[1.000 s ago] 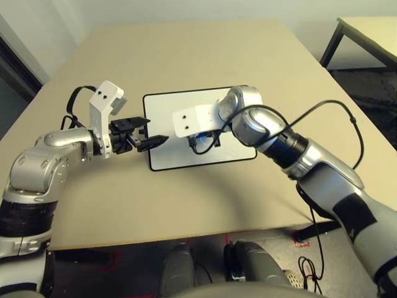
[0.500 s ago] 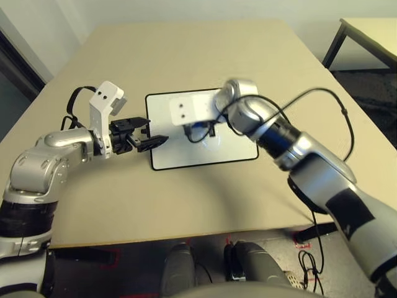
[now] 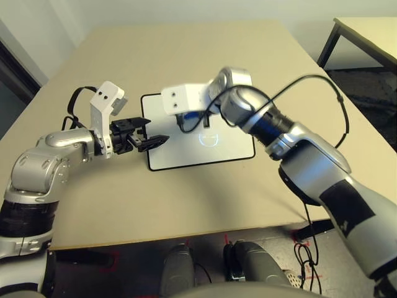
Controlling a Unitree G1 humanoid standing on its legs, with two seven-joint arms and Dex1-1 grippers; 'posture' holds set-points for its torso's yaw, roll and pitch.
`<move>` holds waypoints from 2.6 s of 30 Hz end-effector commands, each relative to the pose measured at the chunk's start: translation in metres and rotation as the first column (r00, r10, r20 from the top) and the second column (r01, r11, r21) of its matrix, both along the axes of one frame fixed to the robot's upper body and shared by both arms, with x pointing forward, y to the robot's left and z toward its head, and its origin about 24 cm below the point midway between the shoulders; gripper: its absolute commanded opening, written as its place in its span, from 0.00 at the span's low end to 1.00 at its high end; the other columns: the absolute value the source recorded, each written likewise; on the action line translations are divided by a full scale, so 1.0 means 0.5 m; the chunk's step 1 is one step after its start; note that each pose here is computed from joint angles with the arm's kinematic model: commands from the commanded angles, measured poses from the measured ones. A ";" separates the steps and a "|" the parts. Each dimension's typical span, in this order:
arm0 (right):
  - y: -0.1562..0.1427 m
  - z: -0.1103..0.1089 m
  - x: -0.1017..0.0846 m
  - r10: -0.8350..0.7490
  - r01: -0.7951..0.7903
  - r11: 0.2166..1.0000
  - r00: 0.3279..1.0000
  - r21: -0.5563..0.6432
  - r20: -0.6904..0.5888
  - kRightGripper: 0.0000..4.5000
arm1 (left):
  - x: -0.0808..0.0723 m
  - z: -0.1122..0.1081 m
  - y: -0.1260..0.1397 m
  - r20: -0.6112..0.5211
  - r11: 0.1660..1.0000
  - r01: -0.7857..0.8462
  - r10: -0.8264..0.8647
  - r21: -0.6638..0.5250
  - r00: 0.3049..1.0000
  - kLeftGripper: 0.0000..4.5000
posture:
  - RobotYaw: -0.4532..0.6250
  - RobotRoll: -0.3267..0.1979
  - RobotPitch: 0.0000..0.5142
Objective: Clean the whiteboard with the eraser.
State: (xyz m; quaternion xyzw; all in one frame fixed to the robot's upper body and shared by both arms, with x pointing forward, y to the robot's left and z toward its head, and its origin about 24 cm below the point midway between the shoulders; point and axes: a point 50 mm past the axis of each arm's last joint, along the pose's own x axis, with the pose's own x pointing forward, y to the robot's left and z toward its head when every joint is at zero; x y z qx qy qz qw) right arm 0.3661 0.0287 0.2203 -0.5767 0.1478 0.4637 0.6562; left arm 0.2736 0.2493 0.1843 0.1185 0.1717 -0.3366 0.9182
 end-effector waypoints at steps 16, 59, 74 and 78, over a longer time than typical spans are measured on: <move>-0.064 -0.010 -0.026 -0.034 0.033 0.999 0.999 -0.017 -0.037 0.13 | 0.006 0.005 -0.002 0.001 1.000 0.012 -0.012 0.003 1.000 1.00 | 0.47 0.62 0.14; -0.446 -0.096 -0.029 -0.739 0.889 0.038 0.332 0.457 -0.586 0.13 | 0.070 -0.044 0.158 0.487 0.755 -0.546 0.653 -0.363 0.580 1.00 | 0.43 0.62 0.12; -0.434 -0.202 -0.033 -0.723 0.922 -0.008 0.262 0.388 -0.639 0.51 | 0.074 -0.151 0.150 0.305 0.702 -0.597 0.709 -0.387 0.636 1.00 | 0.42 0.62 0.15; -0.452 -0.162 -0.027 -0.707 0.852 -0.031 0.350 0.522 -0.615 0.78 | 0.082 -0.129 0.147 0.323 0.710 -0.578 0.701 -0.403 0.636 1.00 | 0.42 0.62 0.16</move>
